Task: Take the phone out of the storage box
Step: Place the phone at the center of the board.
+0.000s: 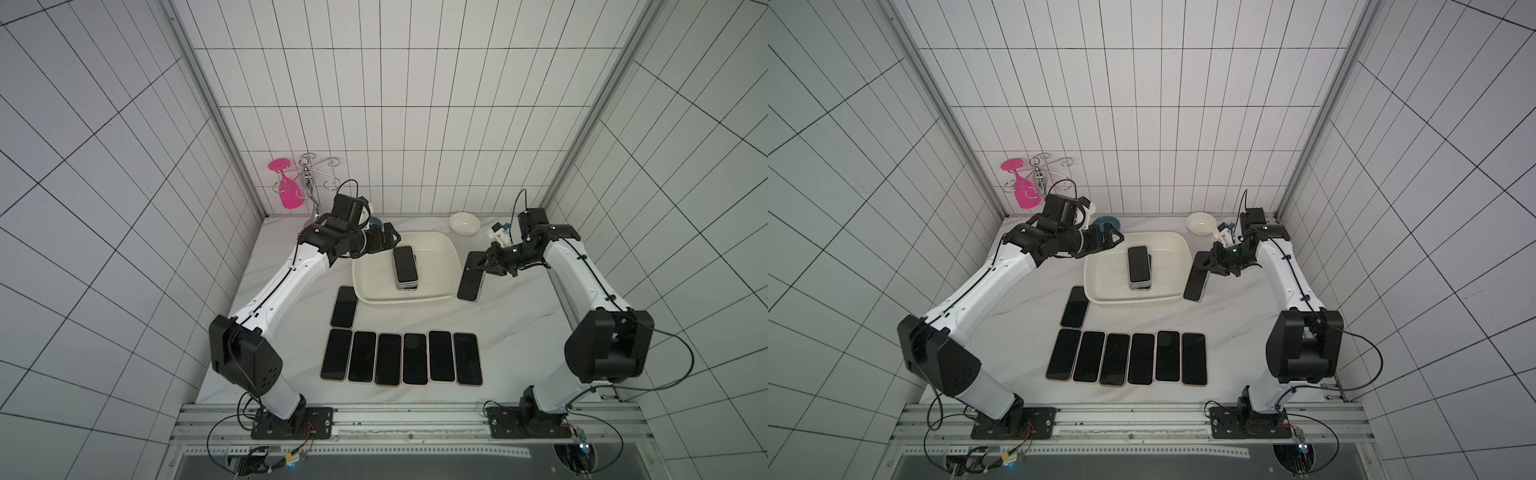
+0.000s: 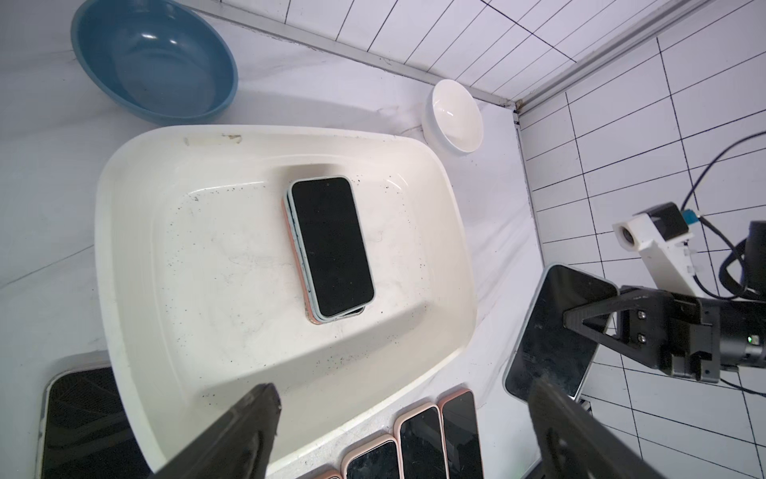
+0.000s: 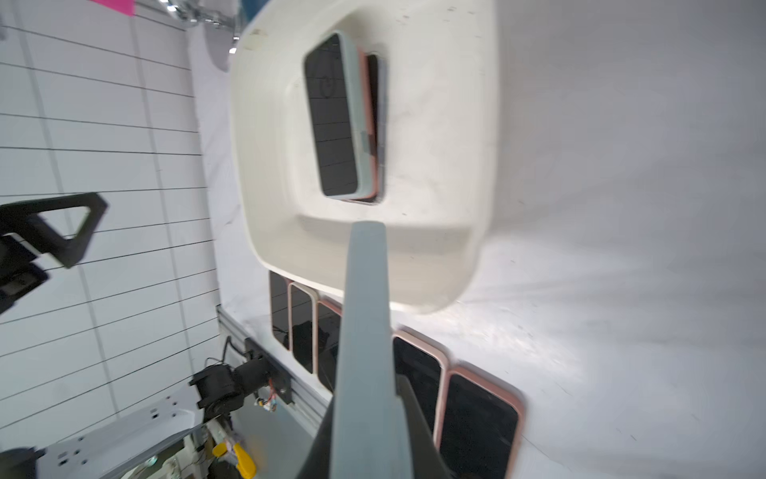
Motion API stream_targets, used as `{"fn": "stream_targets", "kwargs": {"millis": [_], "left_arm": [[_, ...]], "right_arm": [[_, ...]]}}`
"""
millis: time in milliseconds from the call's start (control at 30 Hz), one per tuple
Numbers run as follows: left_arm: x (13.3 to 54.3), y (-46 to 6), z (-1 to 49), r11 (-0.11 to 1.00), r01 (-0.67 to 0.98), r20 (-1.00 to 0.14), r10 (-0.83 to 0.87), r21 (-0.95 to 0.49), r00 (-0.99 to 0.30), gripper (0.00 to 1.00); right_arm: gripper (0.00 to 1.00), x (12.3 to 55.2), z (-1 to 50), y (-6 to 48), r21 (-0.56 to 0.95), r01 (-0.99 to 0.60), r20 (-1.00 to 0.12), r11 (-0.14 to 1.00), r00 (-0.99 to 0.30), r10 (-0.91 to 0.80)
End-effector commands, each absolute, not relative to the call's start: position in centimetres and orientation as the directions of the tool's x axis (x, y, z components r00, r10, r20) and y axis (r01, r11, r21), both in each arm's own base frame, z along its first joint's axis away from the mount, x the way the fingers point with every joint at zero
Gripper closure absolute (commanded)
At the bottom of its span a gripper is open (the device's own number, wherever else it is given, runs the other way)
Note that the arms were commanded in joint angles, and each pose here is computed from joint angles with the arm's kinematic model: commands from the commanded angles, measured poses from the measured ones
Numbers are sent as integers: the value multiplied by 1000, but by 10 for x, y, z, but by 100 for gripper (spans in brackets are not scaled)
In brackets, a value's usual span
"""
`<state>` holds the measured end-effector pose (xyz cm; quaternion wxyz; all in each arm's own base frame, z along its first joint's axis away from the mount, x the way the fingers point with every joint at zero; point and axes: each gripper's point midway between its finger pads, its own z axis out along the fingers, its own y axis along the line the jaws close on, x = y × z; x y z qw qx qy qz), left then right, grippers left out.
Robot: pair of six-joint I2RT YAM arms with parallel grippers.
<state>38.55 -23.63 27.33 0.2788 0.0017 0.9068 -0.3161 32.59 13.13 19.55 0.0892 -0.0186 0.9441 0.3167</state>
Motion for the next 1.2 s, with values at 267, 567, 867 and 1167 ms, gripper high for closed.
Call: {"fn": "stream_targets", "kwargs": {"millis": [267, 567, 867, 1167], "left_arm": [[381, -247, 248, 776, 184, -459, -150, -603, -876, 2], [375, -264, 235, 754, 192, -431, -131, -628, -893, 2], [370, -272, 220, 751, 194, -408, -109, -632, -906, 2], [371, -272, 213, 756, 193, -403, -101, -625, -910, 2]], "right_arm": [[100, 213, 129, 68, 230, 61, 139, 971, -990, 29], [100, 185, 89, 82, 79, -34, 249, 996, -967, -53], [100, 178, 62, 88, 86, -8, 281, 996, -959, -32], [99, 180, 43, 93, 101, -1, 296, 995, -955, -31]]}}
